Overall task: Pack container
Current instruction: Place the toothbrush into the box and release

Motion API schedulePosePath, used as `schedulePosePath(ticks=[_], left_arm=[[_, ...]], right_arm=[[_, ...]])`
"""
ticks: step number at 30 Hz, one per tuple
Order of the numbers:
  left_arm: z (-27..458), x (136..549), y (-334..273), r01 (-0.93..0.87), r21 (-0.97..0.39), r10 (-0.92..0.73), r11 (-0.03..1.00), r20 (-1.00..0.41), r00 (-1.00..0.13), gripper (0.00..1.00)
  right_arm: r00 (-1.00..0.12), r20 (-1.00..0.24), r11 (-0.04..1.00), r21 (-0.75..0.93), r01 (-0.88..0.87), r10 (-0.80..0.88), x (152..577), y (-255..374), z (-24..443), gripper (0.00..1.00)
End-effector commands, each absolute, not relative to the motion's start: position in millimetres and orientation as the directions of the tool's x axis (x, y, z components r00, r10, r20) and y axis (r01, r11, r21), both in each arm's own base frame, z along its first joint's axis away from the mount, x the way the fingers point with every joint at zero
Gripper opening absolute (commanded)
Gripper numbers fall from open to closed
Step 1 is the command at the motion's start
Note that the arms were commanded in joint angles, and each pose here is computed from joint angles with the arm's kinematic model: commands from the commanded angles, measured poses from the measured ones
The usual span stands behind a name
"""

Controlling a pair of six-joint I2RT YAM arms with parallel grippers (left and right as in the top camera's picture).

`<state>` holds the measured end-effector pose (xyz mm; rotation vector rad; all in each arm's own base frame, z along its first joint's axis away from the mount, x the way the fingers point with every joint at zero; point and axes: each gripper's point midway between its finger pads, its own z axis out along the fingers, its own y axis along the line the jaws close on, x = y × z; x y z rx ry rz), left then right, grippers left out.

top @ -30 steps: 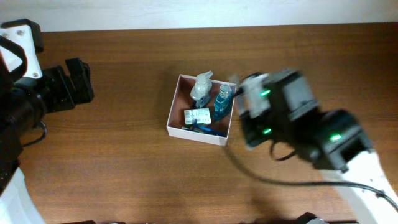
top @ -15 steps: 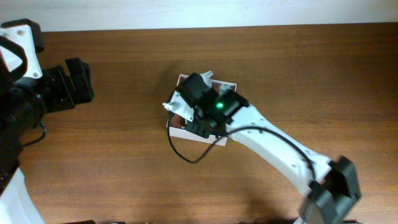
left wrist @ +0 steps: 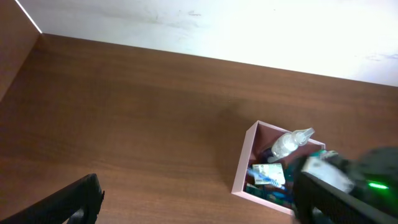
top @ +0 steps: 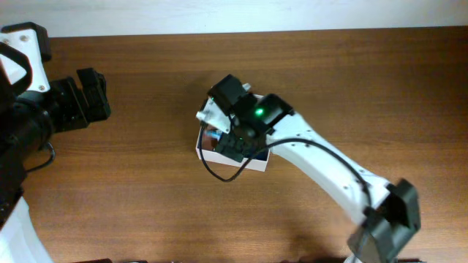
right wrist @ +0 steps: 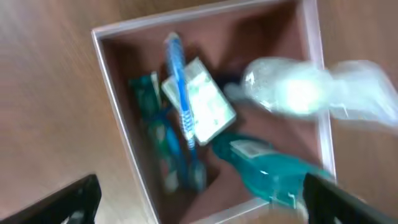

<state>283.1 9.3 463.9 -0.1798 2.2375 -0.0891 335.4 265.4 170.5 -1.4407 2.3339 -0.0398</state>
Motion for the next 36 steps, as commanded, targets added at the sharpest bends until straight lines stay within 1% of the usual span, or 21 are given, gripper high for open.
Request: schedulePosePath(ticks=[1,4,6,11,14,16,20,22,24,27,32,36], left_arm=[[467,279,10,-0.100,-0.125,-0.161,0.987,-0.780,-0.605,1.00],[467,279,10,-0.100,-0.126,-0.161,0.987,-0.780,-0.605,0.99],[467,279,10,-0.101,-0.125,-0.161,0.987,-0.780,-0.605,1.00],[467,279,10,-0.100,-0.125,-0.161,0.987,-0.780,-0.605,0.99],[467,279,10,-0.100,-0.125,-0.161,0.987,-0.780,-0.605,1.00],[467,279,10,-0.100,-0.125,-0.161,0.987,-0.780,-0.605,0.99],[467,279,10,-0.100,-0.125,-0.161,0.987,-0.780,-0.605,1.00],[467,279,10,-0.100,-0.126,-0.161,0.987,-0.780,-0.605,0.99],[467,279,10,-0.100,-0.125,-0.161,0.987,-0.780,-0.605,0.99],[467,279,10,-0.100,-0.126,-0.161,0.987,-0.780,-0.605,0.99],[467,279,10,-0.100,-0.126,-0.161,0.987,-0.780,-0.605,0.99],[467,279,10,-0.100,-0.125,-0.161,0.987,-0.780,-0.605,0.99]], right_arm=[[-0.544,-0.511,0.690,-0.145,-0.709,-0.666,323,259,260,0.99],[-0.615,-0.543,0.754,-0.053,-0.655,-0.573,304,250,290,0.99],[-0.634,-0.564,0.764,0.007,-0.645,-0.530,291,249,307,0.99],[-0.653,-0.624,0.745,0.164,-0.647,-0.430,262,253,341,0.99],[-0.648,-0.632,0.716,0.202,-0.668,-0.426,251,255,348,0.99],[-0.641,-0.629,0.732,0.164,-0.662,-0.439,254,249,346,0.99],[-0.633,-0.665,0.803,0.082,-0.590,-0.397,279,230,352,0.99],[-0.639,-0.681,0.849,0.048,-0.527,-0.358,295,210,356,0.99],[-0.647,-0.700,0.879,0.057,-0.473,-0.303,306,193,363,0.99],[-0.651,-0.741,0.924,0.116,-0.364,-0.163,319,157,382,0.99],[-0.618,-0.786,0.955,0.162,-0.247,-0.027,319,100,407,0.99],[-0.581,-0.813,0.975,0.154,-0.158,0.035,295,60,414,0.99]])
